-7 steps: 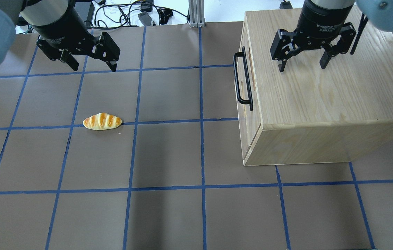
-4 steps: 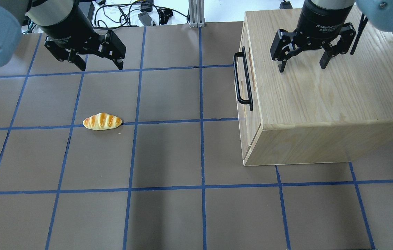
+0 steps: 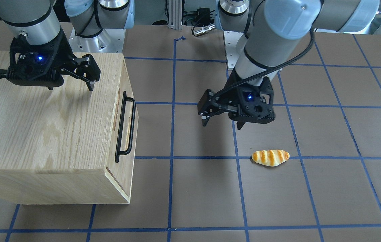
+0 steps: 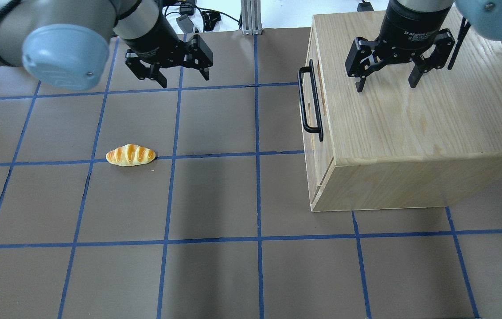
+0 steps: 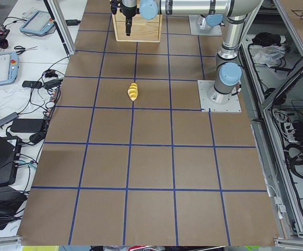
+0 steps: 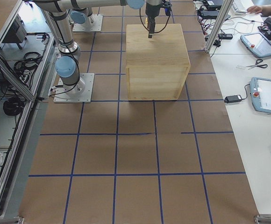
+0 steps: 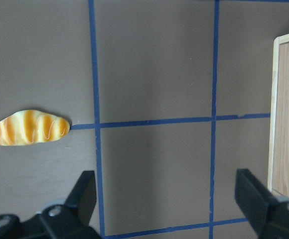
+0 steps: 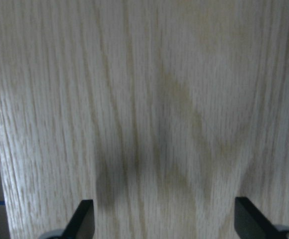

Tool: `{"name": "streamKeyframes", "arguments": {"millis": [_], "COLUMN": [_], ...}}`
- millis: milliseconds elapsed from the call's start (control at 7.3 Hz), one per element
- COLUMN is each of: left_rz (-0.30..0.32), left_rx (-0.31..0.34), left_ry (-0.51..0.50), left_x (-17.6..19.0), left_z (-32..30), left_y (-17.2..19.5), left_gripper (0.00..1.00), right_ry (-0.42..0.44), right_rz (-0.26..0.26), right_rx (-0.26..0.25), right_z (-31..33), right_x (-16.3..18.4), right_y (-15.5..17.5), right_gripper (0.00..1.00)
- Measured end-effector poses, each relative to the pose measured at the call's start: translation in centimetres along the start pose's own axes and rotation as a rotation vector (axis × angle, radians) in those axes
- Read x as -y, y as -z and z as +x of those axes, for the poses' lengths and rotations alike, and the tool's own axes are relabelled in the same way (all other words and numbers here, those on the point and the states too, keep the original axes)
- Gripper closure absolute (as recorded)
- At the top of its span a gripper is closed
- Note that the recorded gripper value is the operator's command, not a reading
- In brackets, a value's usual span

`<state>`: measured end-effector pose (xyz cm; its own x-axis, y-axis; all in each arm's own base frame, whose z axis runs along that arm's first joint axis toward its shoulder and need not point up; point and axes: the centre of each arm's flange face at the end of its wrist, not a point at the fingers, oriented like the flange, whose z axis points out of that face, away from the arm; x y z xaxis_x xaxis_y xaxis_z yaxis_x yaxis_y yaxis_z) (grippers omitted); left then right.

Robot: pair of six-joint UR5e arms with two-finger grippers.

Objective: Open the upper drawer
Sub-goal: 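Move the left gripper toward the black drawer handle on the cabinet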

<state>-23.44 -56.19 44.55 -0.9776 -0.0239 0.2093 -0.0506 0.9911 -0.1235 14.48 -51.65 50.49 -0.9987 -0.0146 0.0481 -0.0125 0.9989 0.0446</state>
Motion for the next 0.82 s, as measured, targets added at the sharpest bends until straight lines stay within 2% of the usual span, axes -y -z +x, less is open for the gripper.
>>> {"name": "streamKeyframes", "arguments": {"millis": [411, 548, 822], "left_rz": [-0.02, -0.027, -0.05], "left_rx": [-0.21, -0.242, -0.262], "left_ry": [0.05, 0.049, 0.032], "left_x": [-0.7, -1.2, -2.2], "left_z": [7.7, 9.1, 11.0], "left_y": [-4.6, -5.5, -6.8], "left_gripper": [0.0, 0.0, 0.0], "right_ry": [-0.001, 0.0, 0.0], "right_rz": [0.0, 0.0, 0.0], "right_rx": [0.0, 0.0, 0.0], "right_z": [0.0, 0.0, 0.0], "right_x": [0.0, 0.0, 0.0], "right_y": [0.0, 0.0, 0.0], "right_gripper": [0.0, 0.0, 0.0]}}
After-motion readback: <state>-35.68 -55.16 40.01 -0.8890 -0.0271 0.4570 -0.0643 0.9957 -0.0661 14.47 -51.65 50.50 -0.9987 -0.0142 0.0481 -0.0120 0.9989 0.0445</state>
